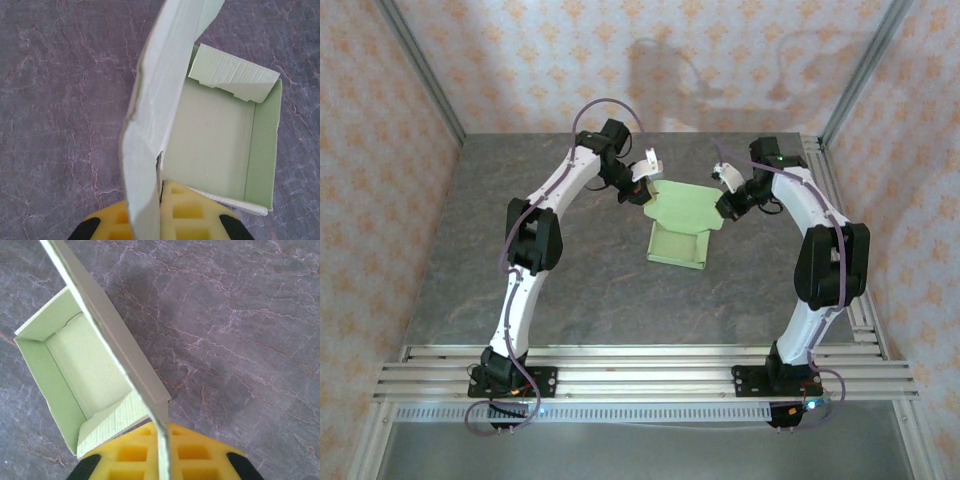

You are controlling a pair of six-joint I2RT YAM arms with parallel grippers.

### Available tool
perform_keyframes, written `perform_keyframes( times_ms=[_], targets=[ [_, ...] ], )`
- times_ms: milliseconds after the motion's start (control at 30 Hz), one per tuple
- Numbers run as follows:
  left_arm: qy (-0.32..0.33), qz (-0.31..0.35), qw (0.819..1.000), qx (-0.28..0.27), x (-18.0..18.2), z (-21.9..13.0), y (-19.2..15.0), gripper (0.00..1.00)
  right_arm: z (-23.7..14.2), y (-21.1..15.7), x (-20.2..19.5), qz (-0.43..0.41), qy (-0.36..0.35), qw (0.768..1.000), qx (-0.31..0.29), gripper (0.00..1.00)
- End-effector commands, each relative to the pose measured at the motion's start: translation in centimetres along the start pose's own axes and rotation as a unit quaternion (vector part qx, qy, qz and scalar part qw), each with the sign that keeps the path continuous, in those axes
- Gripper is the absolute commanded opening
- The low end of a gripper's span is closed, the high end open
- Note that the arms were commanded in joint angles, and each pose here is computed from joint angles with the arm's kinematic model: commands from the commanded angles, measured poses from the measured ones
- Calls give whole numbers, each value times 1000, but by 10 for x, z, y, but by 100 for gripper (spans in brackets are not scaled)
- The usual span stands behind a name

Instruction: Fold the paper box

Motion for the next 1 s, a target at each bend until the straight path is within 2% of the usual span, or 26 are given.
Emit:
perform_keyframes(
  times_ms=[0,67,200,267,300,333,433,667,767,967],
  targets=[
    [-1,9,1000,-3,-6,-10,8,0,-6,-1,-2,0,-2,1000,15,8],
    [0,10,1000,-3,-7,-10,9,0,-6,-1,-1,-1,-3,1000,14,14],
    [1,9,1000,-1,-6,-11,8,0,-9,0,0,-1,-3,1000,13,11],
    [1,8,1000,-1,-6,-11,8,0,-9,0,0,-1,-5,1000,13,20],
    [0,6,1000,0,-6,-11,8,0,-10,0,0,0,-9,1000,11,20],
    [-1,6,1000,0,-6,-10,7,0,-9,0,0,2,-9,1000,12,18],
    [1,7,1000,0,-6,-11,8,0,-10,0,1,3,-3,1000,11,0],
    [12,-11,1000,-13,-6,-16,15,0,-16,5,4,16,-11,1000,-15,0],
    [14,-9,1000,-19,-9,-20,18,11,-18,3,6,16,-32,999,-32,0],
    [15,-6,1000,-8,-11,-22,16,13,-19,-1,8,12,-38,999,-31,0]
  ],
)
Point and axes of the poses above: each hand's point on the last joint's axis, 136 mm out from that joint toward the fingers, its own z axis out along the fingers, its own x axis along the line the jaws close on, y = z × x, the point moved 10 cm from there along -z, back along the fingers, and after that the axes turned 4 degrees about z, right-handed, at the moved point
